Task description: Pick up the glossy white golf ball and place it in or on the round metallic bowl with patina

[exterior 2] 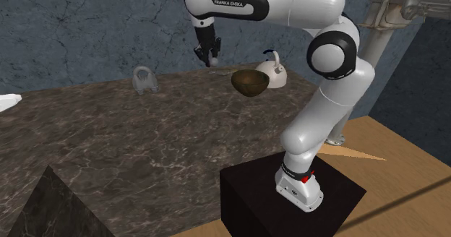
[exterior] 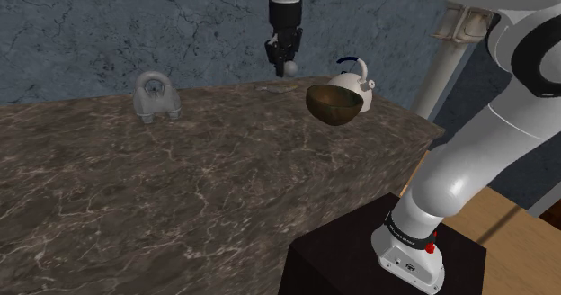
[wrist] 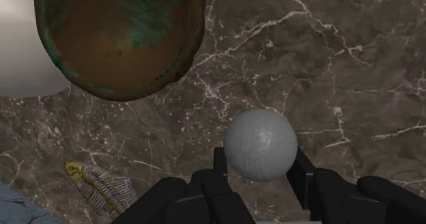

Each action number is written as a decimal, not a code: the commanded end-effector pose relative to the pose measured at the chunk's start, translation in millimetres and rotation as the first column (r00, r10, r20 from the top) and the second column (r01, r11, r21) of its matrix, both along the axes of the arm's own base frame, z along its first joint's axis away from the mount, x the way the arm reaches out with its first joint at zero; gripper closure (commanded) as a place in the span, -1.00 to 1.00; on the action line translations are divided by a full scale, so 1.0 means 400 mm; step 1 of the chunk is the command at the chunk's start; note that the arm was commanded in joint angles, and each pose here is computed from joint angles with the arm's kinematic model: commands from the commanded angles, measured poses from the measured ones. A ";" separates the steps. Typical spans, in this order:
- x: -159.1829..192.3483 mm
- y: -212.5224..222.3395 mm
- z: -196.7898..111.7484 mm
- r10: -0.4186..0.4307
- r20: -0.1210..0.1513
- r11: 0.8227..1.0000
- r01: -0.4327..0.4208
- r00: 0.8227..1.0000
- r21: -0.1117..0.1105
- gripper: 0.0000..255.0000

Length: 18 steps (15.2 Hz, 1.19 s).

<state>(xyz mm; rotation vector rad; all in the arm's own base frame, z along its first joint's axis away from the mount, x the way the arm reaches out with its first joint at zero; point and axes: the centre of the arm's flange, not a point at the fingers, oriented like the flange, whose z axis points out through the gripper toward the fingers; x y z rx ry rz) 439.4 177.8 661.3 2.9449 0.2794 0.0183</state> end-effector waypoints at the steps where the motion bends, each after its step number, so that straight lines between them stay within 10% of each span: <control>1: -0.027 -0.060 0.004 0.002 -0.001 1.000 -0.002 1.000 0.001 1.00; 7: -0.082 -0.176 0.009 0.000 0.000 1.000 0.000 1.000 0.001 1.00; 8: -0.082 -0.176 0.009 0.000 0.000 1.000 0.000 1.000 0.001 -1.00; 15: -0.268 -0.250 -0.120 -0.122 0.047 0.989 0.118 0.991 0.085 -1.00; 18: -0.265 -0.254 -0.159 -0.122 0.047 0.989 0.118 0.991 0.085 -1.00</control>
